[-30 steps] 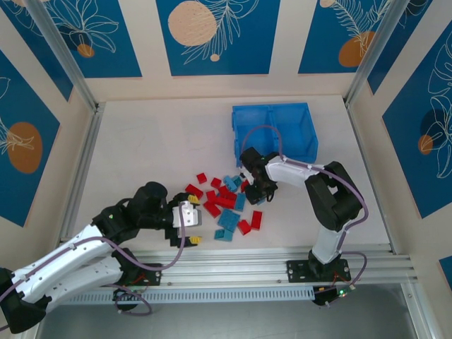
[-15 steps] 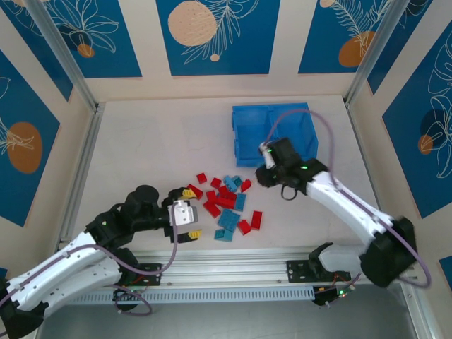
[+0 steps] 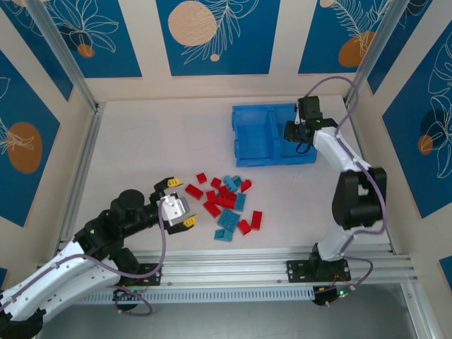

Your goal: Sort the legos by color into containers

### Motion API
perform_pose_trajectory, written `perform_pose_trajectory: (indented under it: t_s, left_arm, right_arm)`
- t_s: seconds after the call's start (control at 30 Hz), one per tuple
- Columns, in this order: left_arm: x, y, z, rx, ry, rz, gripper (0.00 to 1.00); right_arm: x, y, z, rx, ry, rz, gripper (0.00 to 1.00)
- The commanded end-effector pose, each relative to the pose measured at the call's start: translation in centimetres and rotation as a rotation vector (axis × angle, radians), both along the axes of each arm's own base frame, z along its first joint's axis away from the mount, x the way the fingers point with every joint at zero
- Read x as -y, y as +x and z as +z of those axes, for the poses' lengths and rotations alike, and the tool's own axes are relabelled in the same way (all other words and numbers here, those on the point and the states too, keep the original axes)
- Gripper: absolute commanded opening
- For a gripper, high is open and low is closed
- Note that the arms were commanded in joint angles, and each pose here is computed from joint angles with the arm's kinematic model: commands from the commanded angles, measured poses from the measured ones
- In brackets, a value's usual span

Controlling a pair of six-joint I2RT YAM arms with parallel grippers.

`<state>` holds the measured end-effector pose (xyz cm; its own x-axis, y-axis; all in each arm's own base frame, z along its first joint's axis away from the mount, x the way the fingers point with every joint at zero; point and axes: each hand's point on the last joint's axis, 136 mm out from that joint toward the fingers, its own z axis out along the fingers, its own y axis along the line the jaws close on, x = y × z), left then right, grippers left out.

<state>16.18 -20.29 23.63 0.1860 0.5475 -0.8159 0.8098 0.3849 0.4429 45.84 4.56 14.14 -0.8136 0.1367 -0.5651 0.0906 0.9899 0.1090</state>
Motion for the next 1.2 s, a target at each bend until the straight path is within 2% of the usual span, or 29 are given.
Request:
perform_pose_trajectory:
  t_s: [0.0, 0.13, 0.23, 0.53, 0.67, 0.8, 0.9, 1.03, 1.17]
  left_arm:
    - [-0.2, 0.3, 0.2, -0.002, -0.022, 0.033, 1.00]
    - [-0.2, 0.5, 0.1, -0.018, -0.022, 0.041, 1.00]
    - [-0.2, 0.7, -0.2, -0.031, -0.010, 0.058, 1.00]
    - [0.0, 1.0, -0.8, -0.039, 0.011, 0.060, 1.00]
    - [0.1, 1.1, -0.7, -0.042, 0.002, 0.064, 1.00]
    - [-0.1, 2.2, -0.2, -0.078, -0.046, 0.149, 1.00]
    - [-0.9, 4.1, 1.5, -0.189, -0.146, 0.333, 1.00]
    - [-0.1, 5.6, 2.4, -0.505, -0.263, 0.556, 0.91]
    - [3.9, 6.1, -0.3, -0.839, -0.341, 0.715, 0.80]
  right_arm:
    - [0.1, 1.4, -1.0, -0.045, 0.036, -0.024, 0.27]
    - [0.6, 1.8, -3.4, -0.118, 0.051, -0.056, 0.31]
    - [0.8, 1.7, -3.8, -0.137, 0.078, -0.078, 0.40]
    - [0.7, 0.8, 0.8, -0.065, 0.113, -0.059, 0.46]
    - [-0.1, -1.3, 3.4, -0.024, 0.174, -0.065, 0.45]
    - [-2.9, -5.9, 6.4, 0.029, 0.329, -0.046, 0.49]
    - [-4.7, -10.7, 6.9, 0.021, 0.409, -0.050, 0.52]
    - [-5.7, -17.3, 5.4, -0.055, 0.470, -0.083, 0.57]
    - [-3.3, -22.8, 3.7, -0.126, 0.484, -0.243, 0.76]
